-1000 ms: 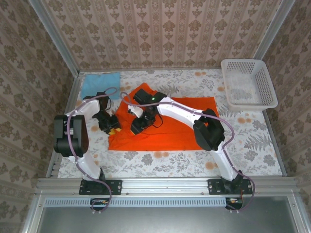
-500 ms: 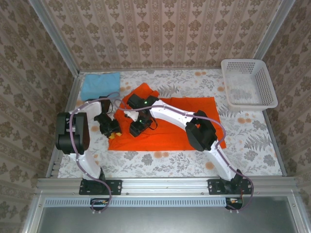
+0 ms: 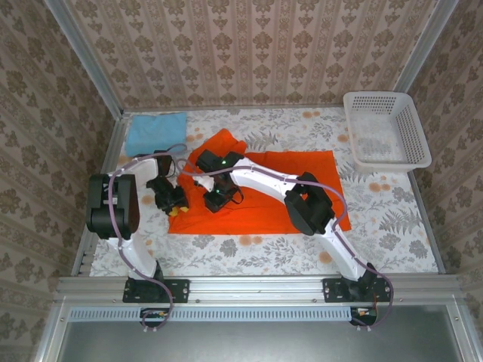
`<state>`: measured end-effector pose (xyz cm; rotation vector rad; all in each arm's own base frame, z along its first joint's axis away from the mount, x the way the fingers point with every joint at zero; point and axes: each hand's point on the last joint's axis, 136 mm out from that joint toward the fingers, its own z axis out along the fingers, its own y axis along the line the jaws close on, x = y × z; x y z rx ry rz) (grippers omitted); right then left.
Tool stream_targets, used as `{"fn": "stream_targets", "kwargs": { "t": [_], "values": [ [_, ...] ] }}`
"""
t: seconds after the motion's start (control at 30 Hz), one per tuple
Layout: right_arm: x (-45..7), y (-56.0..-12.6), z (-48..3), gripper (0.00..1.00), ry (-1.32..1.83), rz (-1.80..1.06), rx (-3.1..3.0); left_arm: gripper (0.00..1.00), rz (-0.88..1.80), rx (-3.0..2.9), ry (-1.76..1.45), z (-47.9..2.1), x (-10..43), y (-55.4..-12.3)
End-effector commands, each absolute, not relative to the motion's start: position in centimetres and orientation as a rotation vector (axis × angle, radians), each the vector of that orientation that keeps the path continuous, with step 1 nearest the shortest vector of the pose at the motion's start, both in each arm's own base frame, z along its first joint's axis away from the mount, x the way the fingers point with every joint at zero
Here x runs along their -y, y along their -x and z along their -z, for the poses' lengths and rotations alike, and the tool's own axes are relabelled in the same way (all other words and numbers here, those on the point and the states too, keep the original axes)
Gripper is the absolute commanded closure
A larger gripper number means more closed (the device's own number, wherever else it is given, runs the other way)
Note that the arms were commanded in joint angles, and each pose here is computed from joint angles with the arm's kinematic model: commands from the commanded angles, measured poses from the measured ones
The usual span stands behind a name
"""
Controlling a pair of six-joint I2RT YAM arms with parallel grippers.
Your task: Fold and stack the t-shirts
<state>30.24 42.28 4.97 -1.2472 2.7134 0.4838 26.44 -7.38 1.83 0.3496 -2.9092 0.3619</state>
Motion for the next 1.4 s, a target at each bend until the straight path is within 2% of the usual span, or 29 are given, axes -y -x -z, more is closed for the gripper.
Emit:
{"fn": "stream_targets", "kwargs": {
  "t": [0.0,0.07,0.1,0.67,1.03,1.1,1.17,1.27,1.37],
  "values": [
    [-41.9,-30.1,-4.2,0.88,1.259,-0.436,-2.735,0.71,-0.311,2.885,-0.297,-1.0,6.9,-25.4],
    [-42.0,-30.3,-4.6,0.98,1.245,-0.444,-2.73,0.71,-0.285,2.888,-0.29,-0.9,6.6,-25.3],
    [-42.0,-30.4,-4.8,1.0,1.235,-0.456,-2.727,0.72,-0.267,2.892,-0.284,-0.9,6.4,-25.3],
    [-39.2,-34.1,-6.6,1.0,0.86,-0.732,-2.762,0.77,-0.088,2.91,-0.257,0.5,4.4,-24.5],
    [-36.0,-36.0,-4.7,1.0,0.628,-0.712,-2.814,0.79,0.019,2.935,-0.235,0.3,3.3,-24.6],
    [-35.1,-36.3,-4.6,0.96,0.587,-0.679,-2.818,0.79,0.031,2.943,-0.238,0.2,3.2,-24.7],
    [-34.0,-36.8,-4.8,0.78,0.532,-0.625,-2.812,0.78,0.033,2.96,-0.247,-0.3,3.2,-25.0],
    [-32.4,-37.9,-5.7,0.71,0.398,-0.607,-2.816,0.75,0.033,2.988,-0.27,-1.4,3.2,-25.9],
    [-30.1,-38.8,-7.5,0.56,0.23,-0.61,-2.789,0.69,0.03,3.038,-0.312,-3.4,3.2,-27.3]
  ]
}}
